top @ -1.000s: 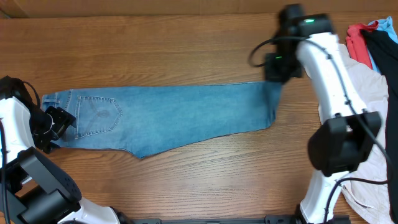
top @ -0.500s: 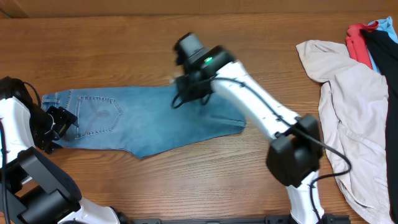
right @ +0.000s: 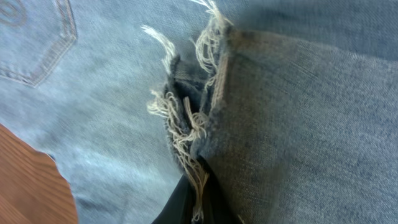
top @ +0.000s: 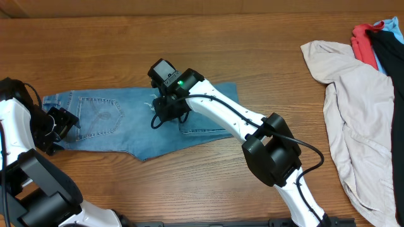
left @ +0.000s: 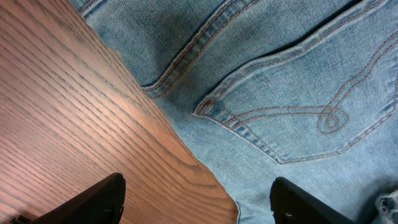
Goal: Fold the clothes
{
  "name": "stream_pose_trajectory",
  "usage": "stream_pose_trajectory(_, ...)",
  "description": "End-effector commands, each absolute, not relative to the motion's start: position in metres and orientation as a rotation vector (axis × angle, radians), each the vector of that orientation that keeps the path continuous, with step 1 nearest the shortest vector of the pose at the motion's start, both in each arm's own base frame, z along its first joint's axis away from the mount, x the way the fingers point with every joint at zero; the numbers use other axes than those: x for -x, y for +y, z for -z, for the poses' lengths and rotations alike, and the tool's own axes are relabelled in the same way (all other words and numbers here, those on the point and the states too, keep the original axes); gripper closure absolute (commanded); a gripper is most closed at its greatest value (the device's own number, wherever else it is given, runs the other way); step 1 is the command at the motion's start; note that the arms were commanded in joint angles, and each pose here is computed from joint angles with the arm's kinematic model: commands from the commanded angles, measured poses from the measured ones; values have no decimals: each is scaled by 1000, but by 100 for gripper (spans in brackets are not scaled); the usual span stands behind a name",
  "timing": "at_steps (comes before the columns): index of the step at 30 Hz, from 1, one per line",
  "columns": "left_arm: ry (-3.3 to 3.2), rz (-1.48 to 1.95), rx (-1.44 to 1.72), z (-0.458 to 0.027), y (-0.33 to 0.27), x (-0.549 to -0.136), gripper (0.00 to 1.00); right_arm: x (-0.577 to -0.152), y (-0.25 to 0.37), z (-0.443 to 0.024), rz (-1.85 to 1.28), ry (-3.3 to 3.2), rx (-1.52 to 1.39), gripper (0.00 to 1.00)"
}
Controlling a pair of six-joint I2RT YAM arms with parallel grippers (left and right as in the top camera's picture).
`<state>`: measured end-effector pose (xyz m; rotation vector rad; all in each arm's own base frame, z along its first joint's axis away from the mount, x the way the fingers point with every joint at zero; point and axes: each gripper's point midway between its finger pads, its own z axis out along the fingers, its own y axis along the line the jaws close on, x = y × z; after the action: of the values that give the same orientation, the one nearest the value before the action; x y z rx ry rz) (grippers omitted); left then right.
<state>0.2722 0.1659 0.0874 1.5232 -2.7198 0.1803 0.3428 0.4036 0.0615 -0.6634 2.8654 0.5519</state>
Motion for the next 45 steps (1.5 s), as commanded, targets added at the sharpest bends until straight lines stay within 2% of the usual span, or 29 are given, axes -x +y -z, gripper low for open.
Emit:
stream_pose_trajectory(1,-2760,-196,-1509,-95,166,-279,23,-344,418,-72,-645,2828,656,96)
stream_pose_trajectory(14,-2760,-196,-1509,-95,166,-279,23,-351,432,-79,-720,2771,642,94)
stream_pose_trajectory(15,-2760,-196,-1509,-95,166,-279,23,-351,432,-79,-720,2771,642,86)
stream_pose_trajectory(17,-2759,-195,-1509,-95,166,-279,23,-348,433,-79,-734,2780,649,48)
stream_pose_trajectory(18,-2759,-195,-1509,-95,166,-279,23,-347,433,-79,-742,2785,653,39)
stream_pose_trajectory(20,-2760,-195,-1509,-95,166,-279,23,-346,432,-79,-736,2787,664,30)
stream_pose_trajectory(25,-2760,-194,-1508,-95,166,-279,23,-357,415,-77,-674,2800,647,29)
stream_pose_trajectory(29,-2767,-173,-1496,-94,168,-278,20,-375,379,-82,-620,2852,544,36)
stream_pose_trajectory(32,-2771,-115,-1495,-94,174,-275,19,-391,335,-92,-475,2883,433,37)
stream_pose_trajectory(37,-2891,-110,-1411,-94,182,-289,14,-412,244,-131,-176,2876,228,32)
stream_pose_trajectory(41,-2987,-50,-1364,-96,196,-300,4,-412,182,-154,-42,2898,89,31)
stream_pose_trajectory(45,-3052,37,-1413,-99,217,-311,4,-406,142,-160,7,2951,-15,31)
